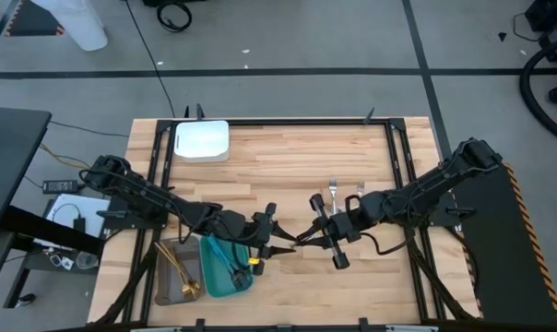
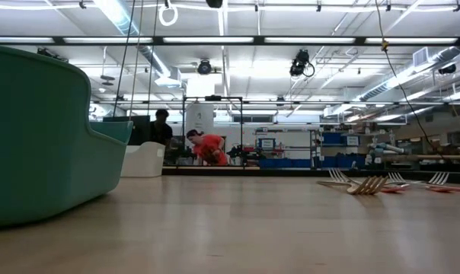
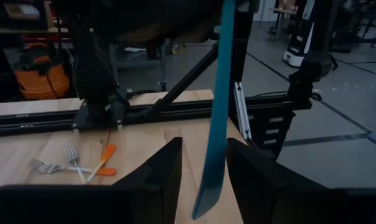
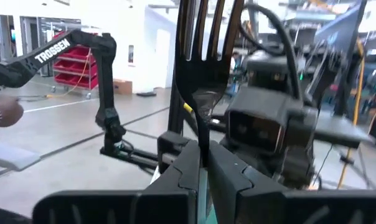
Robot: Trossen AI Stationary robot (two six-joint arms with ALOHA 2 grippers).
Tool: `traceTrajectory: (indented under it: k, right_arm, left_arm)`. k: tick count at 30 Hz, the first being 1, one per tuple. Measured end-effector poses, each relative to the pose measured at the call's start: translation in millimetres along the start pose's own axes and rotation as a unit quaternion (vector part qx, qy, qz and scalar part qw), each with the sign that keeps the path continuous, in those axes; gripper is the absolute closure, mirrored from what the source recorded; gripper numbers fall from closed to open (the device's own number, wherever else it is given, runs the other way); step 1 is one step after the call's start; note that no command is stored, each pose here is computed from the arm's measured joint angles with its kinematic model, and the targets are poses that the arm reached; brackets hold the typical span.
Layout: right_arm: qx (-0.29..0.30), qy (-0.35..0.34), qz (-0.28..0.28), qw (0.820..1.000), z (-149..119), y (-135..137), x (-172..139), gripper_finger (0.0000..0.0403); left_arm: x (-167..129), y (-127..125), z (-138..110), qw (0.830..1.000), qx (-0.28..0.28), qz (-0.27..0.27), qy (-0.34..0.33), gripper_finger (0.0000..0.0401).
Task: Sort silverware by color (type)
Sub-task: Put the blue fork into the green bin
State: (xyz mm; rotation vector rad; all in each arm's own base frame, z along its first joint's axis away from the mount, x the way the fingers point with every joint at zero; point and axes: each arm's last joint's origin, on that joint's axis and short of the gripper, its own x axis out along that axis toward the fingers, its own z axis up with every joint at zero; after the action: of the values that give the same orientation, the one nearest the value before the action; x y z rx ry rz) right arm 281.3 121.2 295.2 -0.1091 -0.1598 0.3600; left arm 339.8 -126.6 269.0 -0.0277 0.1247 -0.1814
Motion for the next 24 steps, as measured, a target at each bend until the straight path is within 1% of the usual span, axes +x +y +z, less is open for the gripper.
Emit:
traceTrajectory:
  k: [4,7,9,14,19,22,24]
  right_arm:
    - [-0.023,-0.021,-0.001,1.0,4,-1,0,0.0375]
    - [-0.025,-0.022,0.0,0.999,4,-1,0,0.0375]
    - [-0.024,-0.023,0.001,0.999,4,-1,0,0.0375]
    - [-0.021,-0.022,0.003,1.0,4,-1,0,0.0375]
    - [-0.019,-0.022,0.003,1.0,4,-1,0,0.0375]
    - [-0.018,-0.022,0.003,1.0,4,-1,0,0.0375]
    - [-0.018,-0.023,0.014,0.999,4,0,0,0.0375]
  left_arm:
    - [0,-1,4,1.0,-0.002,-0.011,-0.018,0.0268]
    - [0,-2,9,0.998,-0.006,-0.036,-0.042,0.0268]
    - [-1,-3,12,0.997,-0.008,-0.042,-0.059,0.0268]
    - [-1,-1,18,0.995,-0.012,-0.044,-0.091,0.0268]
    - [-2,-1,20,0.994,-0.018,-0.045,-0.102,0.0269]
    - [-2,-1,20,0.993,-0.022,-0.045,-0.102,0.0276]
    - [-2,-1,20,0.993,-0.025,-0.045,-0.102,0.0285]
